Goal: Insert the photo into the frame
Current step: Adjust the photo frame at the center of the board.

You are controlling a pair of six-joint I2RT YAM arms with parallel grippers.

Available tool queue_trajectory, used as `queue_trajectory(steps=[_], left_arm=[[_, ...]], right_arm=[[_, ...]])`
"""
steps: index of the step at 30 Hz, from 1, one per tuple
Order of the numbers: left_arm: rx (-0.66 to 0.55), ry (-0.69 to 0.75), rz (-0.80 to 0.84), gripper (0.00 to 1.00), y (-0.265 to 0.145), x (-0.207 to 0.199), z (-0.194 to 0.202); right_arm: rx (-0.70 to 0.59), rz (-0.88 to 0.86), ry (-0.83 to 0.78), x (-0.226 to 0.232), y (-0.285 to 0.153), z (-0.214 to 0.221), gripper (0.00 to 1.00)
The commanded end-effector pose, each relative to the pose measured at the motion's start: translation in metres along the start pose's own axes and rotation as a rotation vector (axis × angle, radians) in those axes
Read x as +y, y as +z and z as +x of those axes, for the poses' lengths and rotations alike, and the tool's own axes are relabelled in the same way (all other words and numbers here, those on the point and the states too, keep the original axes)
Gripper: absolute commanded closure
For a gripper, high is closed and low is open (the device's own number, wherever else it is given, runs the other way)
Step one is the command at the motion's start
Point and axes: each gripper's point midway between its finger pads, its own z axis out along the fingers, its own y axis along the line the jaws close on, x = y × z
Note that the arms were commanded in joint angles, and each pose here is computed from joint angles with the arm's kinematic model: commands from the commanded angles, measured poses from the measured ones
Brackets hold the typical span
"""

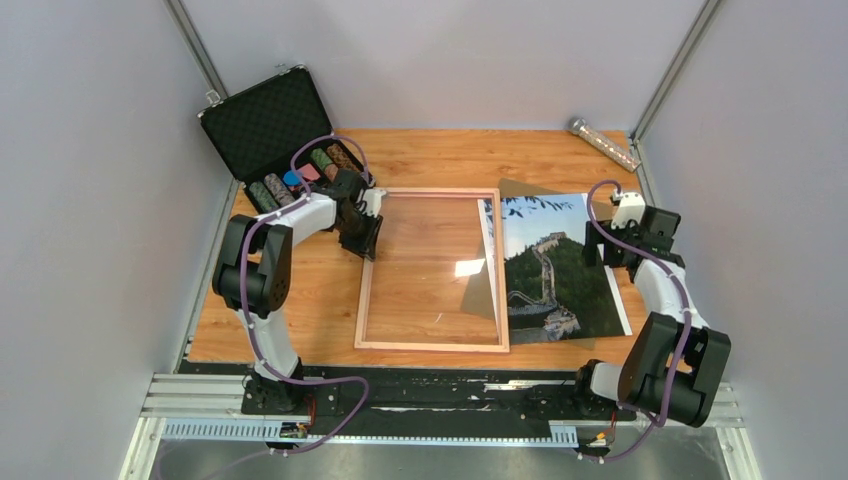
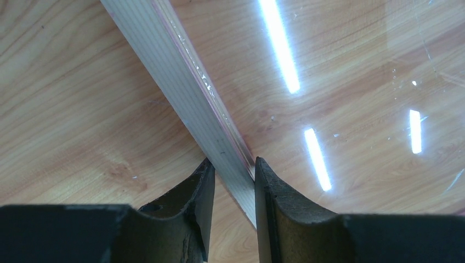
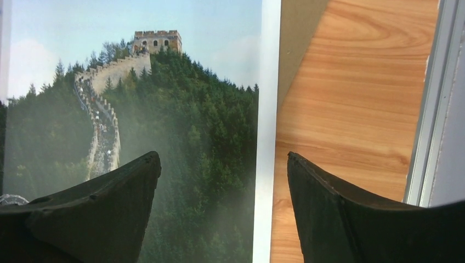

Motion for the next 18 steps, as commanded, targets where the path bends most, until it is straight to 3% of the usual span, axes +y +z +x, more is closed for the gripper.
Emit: queue_trajectory(steps=[1,10,18], left_arm=[[-0.001,0.018,-0.072,0.83,-0.004,0.019,0.005],[-0.005,-0.003,-0.114,1.00,-0.012,0.035,0.009],[0.013,0.009,-0.139,1.00,-0.018,0.047,0.013]], right_arm=[[0.024,0.003,-0.018,-0.003,0.001,0.010,0.16],[0.064,-0.020,-0.005,-0.009,0.012,0.020,0.16],[0.064,-0.040,-0.004,-0.008,0.017,0.019,0.17]])
